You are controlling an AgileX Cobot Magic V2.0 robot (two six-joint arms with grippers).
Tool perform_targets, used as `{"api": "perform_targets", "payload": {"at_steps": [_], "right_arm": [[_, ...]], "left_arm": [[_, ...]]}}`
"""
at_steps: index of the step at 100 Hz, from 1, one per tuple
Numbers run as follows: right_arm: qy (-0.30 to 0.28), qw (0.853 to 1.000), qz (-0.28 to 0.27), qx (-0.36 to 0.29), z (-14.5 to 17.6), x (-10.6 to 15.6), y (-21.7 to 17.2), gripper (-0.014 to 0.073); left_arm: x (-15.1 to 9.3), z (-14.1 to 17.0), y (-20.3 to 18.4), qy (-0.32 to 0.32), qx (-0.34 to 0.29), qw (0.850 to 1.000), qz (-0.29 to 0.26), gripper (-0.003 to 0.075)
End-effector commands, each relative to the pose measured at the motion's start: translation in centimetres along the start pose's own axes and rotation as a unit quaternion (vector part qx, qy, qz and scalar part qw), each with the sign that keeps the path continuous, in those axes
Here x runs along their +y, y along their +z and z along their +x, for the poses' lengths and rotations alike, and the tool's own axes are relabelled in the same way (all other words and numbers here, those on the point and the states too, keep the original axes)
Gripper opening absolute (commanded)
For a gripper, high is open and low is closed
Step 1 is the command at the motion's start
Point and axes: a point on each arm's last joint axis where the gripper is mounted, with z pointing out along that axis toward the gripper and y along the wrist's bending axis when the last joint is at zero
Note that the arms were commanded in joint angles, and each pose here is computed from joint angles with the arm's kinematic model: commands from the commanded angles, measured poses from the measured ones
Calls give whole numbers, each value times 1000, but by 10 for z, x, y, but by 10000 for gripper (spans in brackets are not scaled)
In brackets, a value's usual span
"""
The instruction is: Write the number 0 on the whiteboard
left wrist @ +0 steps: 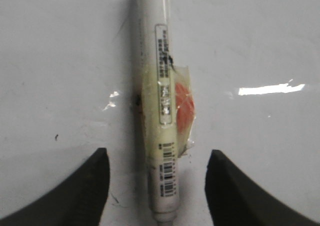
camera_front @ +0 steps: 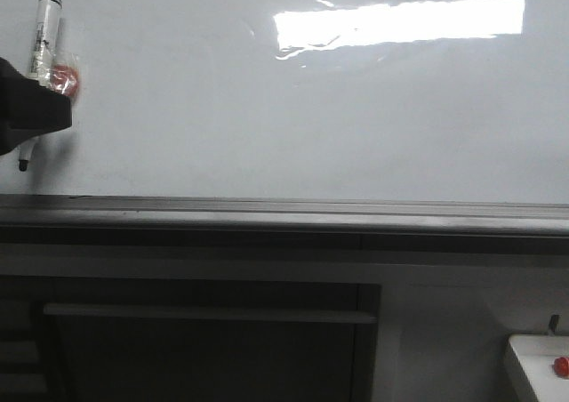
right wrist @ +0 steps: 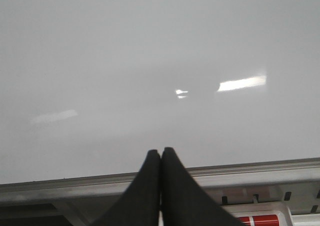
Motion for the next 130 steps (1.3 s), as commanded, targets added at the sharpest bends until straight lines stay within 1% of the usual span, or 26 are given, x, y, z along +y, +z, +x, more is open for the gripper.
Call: {"api": "perform_targets", "payload": {"at_steps": [1,3,8,12,24,33,40,47,50,54,57,61,64,67,73,76,79,83,86,91,95,101,104,113,124,130], "right_arm": [[-1,999,0,-48,-17,2,-1,-56],[-1,999,0,-48,-17,2,-1,-56],[-1,999,0,-45,-16,2,-1,-56],[-1,999,0,-43,-16,2,-1,-56],[11,999,-6,-39,-18,3,-3,-56],[15,999,-12,-37,-25,6,-6,-55],[13,999,-22,-21,-32,9,-9,-55],[-2,999,-51,5,-40,16,-9,-55],[-24,997,-71,18,-43,21,-8,-55],[-39,993,-104,32,-48,28,-7,-55],[-64,988,-134,42,-51,35,-5,-55],[-74,981,-174,50,-57,43,-4,-53],[-91,973,-204,57,-60,50,-1,-43],[-96,966,-232,60,-65,57,1,-22],[-124,951,-277,63,-71,68,6,57],[-149,939,-303,65,-73,75,10,104],[-171,930,-321,60,-76,80,13,167],[-199,916,-344,58,-77,88,19,227],[-211,909,-355,55,-80,93,23,278],[-222,900,-371,60,-82,102,29,323],[-227,891,-387,68,-83,111,35,331],[-234,879,-408,79,-84,123,40,330],[-243,869,-422,84,-83,131,44,330],[-273,847,-450,76,-85,152,50,330],[-281,843,-454,69,-85,172,62,330],[-283,838,-460,72,-85,182,67,330]], "left_arm": [[-4,-17,1,-10,-54,998,7,186],[-4,-17,1,-9,-52,999,8,158],[-5,-15,1,-6,-45,999,10,44],[-4,-14,1,-6,-36,999,9,-22],[-6,-12,1,8,-27,999,19,-20],[-11,-14,0,43,-31,998,43,-20],[-16,-16,-3,78,-38,994,68,-20],[-20,-20,-8,111,-52,988,91,-20],[-22,-22,-10,124,-58,985,100,-20],[-26,-26,-13,145,-69,980,114,-20],[-27,-27,-16,160,-75,977,123,-20],[-31,-30,-20,185,-84,969,139,-20],[-33,-31,-22,205,-91,963,150,-20],[-36,-31,-25,232,-95,954,165,-20],[-41,-32,-30,275,-108,936,191,-20],[-44,-31,-32,299,-112,925,206,-20],[-47,-31,-34,316,-119,915,218,-20],[-50,-31,-36,336,-128,903,235,-20],[-53,-30,-37,352,-135,892,250,-20],[-56,-29,-40,370,-146,877,269,-20],[-58,-29,-41,379,-153,869,280,-20],[-59,-29,-42,380,-158,866,285,-20],[-59,-29,-42,380,-158,866,285,-20],[-59,-29,-42,380,-159,866,285,-20],[-60,-29,-42,383,-158,864,287,-20],[-60,-29,-42,383,-158,864,287,-20]]}}
